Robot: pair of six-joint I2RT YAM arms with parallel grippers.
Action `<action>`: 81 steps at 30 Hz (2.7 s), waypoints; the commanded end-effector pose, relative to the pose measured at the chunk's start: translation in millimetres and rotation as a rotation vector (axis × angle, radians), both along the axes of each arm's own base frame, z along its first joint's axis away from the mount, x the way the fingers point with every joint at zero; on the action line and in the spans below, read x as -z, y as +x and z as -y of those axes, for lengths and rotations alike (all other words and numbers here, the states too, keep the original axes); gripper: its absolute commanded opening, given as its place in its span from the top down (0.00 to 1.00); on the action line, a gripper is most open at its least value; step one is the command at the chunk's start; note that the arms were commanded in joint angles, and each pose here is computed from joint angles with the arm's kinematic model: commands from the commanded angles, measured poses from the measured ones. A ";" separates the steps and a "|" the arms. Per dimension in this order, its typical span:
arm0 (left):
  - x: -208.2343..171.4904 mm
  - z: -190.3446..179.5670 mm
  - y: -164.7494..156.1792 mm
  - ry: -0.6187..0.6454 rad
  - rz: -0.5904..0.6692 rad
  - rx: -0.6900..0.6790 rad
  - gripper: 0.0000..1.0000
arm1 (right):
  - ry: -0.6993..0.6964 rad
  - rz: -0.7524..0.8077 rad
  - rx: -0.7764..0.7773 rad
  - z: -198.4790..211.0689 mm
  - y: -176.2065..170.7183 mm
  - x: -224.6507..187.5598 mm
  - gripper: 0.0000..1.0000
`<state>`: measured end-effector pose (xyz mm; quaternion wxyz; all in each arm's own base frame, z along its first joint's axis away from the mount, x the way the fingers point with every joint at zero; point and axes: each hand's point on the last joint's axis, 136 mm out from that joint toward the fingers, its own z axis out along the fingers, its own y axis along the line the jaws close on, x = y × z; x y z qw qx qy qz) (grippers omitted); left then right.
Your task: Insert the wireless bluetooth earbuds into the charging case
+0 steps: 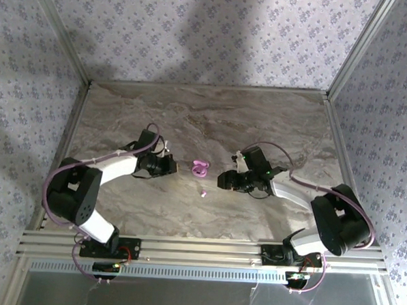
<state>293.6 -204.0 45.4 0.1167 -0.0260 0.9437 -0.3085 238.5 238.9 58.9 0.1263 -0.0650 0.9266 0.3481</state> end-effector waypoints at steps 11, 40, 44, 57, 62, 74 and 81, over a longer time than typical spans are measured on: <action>5.8 41.9 50.2 -0.183 -0.082 0.040 1.00 | -0.011 0.016 0.018 -2.0 3.7 -3.6 0.44; 11.9 74.2 21.5 -0.192 -0.132 0.104 1.00 | -0.012 0.018 0.028 6.3 2.7 2.2 0.43; 12.6 74.3 16.9 -0.188 -0.136 0.099 1.00 | -0.007 0.016 0.023 4.9 2.7 1.0 0.43; 3.2 28.8 -11.1 -0.099 -0.090 0.021 0.87 | 0.020 -0.018 -0.068 -17.3 -5.4 -2.3 0.48; 2.6 21.6 -33.0 -0.072 -0.080 0.026 0.72 | 0.014 -0.032 -0.098 -28.8 -5.9 0.4 0.50; 6.0 11.5 -55.6 -0.053 -0.045 0.015 0.52 | -0.057 -0.064 -0.176 -54.1 -4.7 16.6 0.62; 9.8 7.7 -60.9 -0.035 -0.039 0.023 0.30 | -0.115 -0.064 -0.215 -61.8 -5.7 25.0 0.65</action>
